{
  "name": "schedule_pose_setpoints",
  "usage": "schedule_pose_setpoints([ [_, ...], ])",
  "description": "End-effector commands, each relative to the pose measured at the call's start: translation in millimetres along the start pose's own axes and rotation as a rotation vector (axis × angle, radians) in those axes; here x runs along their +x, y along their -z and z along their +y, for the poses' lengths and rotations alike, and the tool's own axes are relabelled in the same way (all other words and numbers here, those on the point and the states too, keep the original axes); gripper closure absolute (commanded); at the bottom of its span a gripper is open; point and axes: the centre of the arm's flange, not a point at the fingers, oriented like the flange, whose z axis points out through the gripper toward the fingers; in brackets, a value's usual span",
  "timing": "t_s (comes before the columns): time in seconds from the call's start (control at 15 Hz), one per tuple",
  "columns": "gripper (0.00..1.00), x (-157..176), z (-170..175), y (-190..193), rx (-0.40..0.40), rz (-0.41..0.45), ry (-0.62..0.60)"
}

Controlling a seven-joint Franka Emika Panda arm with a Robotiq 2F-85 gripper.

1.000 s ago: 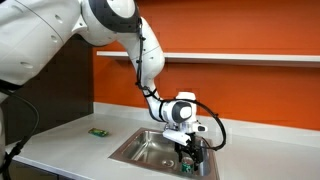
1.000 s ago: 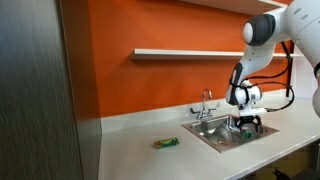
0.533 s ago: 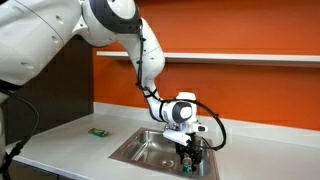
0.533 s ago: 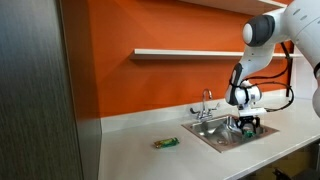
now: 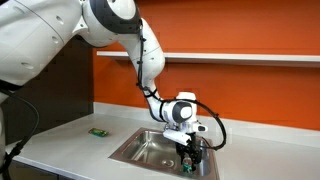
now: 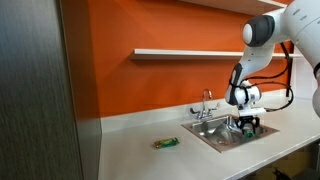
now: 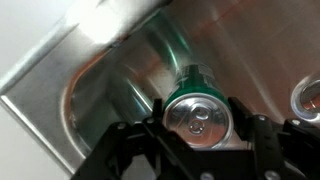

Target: Put the green can on the left side of the counter.

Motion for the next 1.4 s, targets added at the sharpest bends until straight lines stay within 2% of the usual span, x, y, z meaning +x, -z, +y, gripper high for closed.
schedule_pose_setpoints([
  [0.0, 0.59, 1, -11, 15, 0.012, -0.014, 0.0],
  [0.33, 0.59, -8, -29, 40, 0.002, -0.013, 0.033],
  [0.93, 0.59, -36, -43, 117, -0.045, 0.008, 0.1],
  [1.33, 0.59, -62, -50, 160, -0.045, 0.023, 0.172],
])
